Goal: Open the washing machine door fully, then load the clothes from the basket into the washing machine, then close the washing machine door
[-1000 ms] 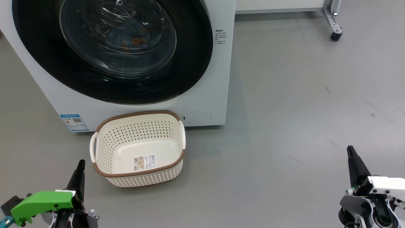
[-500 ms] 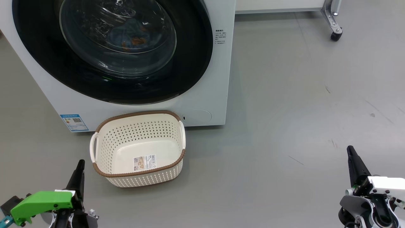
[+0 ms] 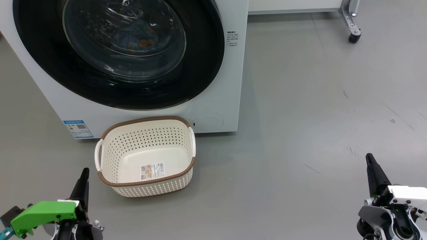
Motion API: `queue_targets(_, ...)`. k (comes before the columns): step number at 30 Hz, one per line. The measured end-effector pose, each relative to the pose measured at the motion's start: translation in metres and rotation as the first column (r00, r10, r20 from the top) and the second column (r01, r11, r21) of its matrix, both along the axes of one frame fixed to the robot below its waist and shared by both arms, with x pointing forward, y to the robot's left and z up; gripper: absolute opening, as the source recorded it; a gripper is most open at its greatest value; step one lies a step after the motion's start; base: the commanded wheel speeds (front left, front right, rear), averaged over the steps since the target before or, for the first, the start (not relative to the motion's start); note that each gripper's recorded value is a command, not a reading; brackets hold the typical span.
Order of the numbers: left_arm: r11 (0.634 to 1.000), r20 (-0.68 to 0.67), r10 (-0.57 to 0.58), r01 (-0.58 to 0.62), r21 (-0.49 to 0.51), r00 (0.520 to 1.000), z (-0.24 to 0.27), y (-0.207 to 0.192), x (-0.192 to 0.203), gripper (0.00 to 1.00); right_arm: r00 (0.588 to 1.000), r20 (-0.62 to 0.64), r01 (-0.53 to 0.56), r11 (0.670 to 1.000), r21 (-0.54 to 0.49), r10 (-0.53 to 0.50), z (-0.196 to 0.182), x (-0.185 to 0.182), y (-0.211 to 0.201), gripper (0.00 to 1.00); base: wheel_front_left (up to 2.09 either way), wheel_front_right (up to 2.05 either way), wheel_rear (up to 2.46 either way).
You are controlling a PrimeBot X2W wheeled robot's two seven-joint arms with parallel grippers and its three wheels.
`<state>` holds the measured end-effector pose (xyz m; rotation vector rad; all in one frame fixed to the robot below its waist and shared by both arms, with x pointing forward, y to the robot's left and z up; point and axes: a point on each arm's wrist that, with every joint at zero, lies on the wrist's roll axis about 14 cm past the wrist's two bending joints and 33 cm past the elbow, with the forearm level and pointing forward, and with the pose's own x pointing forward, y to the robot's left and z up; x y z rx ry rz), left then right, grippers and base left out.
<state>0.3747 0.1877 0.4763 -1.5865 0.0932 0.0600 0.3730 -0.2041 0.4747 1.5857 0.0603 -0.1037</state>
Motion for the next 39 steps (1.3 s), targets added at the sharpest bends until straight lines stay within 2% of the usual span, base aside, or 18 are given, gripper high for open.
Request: queue_targets(39, 1.0, 0.002, 0.003, -0.003, -0.003, 1.0, 0.0005, 0.0007, 0.0001, 0.0, 1.0, 0.0, 0.0, 1.0, 0.0, 0.0, 0.0001, 0.0, 0.0, 0.0, 0.0, 0.0, 0.0)
